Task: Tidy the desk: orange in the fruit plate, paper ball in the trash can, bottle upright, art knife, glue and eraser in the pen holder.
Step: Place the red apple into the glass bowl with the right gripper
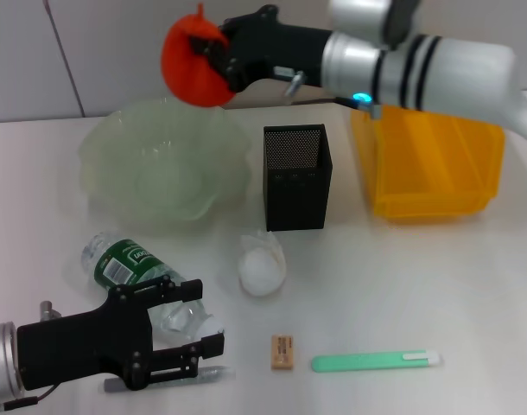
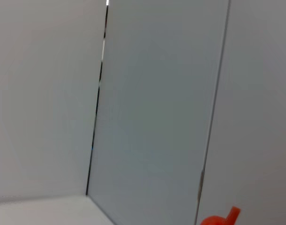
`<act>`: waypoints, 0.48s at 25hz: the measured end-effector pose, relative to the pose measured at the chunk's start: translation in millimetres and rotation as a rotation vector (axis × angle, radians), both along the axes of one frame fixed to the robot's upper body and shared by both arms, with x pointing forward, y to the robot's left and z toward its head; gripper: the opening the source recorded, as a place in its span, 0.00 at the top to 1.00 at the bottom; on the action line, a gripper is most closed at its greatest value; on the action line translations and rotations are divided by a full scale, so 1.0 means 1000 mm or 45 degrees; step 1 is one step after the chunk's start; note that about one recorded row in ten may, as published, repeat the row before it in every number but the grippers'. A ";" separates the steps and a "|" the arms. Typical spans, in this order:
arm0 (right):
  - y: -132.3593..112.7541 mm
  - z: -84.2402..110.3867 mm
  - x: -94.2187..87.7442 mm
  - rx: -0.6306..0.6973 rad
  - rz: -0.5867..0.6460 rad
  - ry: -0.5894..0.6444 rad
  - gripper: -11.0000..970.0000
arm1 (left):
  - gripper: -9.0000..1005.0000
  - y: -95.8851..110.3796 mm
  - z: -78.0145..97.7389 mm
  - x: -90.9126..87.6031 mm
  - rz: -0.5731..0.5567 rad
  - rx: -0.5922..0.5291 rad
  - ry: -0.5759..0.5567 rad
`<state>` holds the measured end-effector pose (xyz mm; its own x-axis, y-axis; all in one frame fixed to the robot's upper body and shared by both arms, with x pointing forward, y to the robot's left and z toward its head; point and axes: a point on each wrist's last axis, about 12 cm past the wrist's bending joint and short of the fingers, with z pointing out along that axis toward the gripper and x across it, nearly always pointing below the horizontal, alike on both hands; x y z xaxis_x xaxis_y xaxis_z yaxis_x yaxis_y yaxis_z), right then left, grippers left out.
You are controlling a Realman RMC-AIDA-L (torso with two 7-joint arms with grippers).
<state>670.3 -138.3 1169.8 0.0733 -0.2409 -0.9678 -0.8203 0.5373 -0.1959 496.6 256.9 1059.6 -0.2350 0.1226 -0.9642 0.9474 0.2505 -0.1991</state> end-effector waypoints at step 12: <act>0.049 -0.001 0.007 -0.337 0.024 -0.112 0.89 | 0.22 -0.001 0.003 0.003 -0.004 -0.004 -0.016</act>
